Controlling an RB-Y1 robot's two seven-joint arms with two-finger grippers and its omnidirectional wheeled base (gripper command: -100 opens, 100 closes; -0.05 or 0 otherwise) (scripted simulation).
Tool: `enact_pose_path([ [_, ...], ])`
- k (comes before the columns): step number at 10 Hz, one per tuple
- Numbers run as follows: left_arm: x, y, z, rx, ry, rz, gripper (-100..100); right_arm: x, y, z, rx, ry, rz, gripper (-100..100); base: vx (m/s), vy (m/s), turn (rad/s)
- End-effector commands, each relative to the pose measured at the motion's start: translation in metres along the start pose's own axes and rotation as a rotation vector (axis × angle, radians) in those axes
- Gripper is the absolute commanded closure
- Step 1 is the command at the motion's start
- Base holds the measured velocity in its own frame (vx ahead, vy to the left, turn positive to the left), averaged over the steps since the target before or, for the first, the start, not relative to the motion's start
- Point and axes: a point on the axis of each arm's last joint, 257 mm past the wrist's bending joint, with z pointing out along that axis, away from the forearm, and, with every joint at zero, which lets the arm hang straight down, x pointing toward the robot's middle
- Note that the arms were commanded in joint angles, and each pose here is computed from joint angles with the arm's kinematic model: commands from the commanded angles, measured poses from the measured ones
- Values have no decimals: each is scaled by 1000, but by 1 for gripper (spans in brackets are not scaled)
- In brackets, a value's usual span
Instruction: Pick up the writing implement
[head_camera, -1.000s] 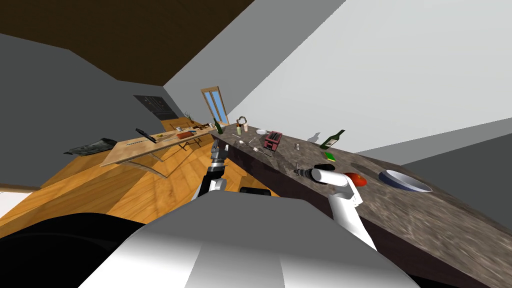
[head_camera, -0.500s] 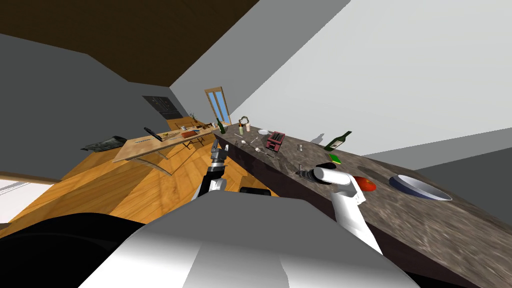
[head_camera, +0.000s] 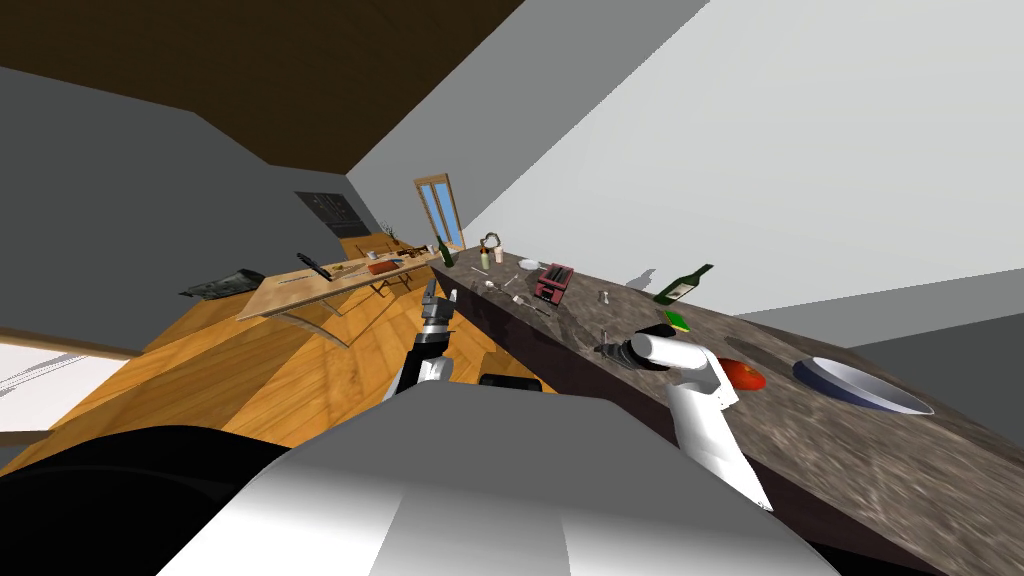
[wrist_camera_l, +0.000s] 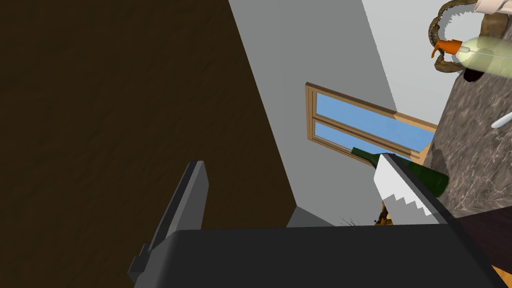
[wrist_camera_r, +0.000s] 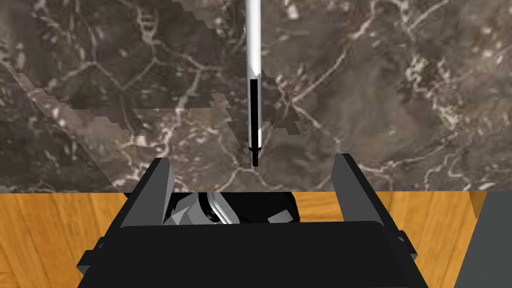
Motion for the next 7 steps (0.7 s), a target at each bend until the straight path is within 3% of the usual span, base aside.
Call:
enact_pose_path([
  [1,0,0,0,0,0,0,0,0,0,0,0,0,0,0,0,0,0],
  [2,0,0,0,0,0,0,0,-1,2,10,2,0,-5,-100,19,4,-36],
  [5,0,0,0,0,0,0,0,-2,4,24,3,-1,-14,-100,30,18,-28],
  [6,0,0,0,0,0,0,0,-2,4,21,3,-2,-11,-100,10,8,-8],
  [7,0,0,0,0,0,0,0,-1,4,21,3,-1,-12,100,0,0,0],
])
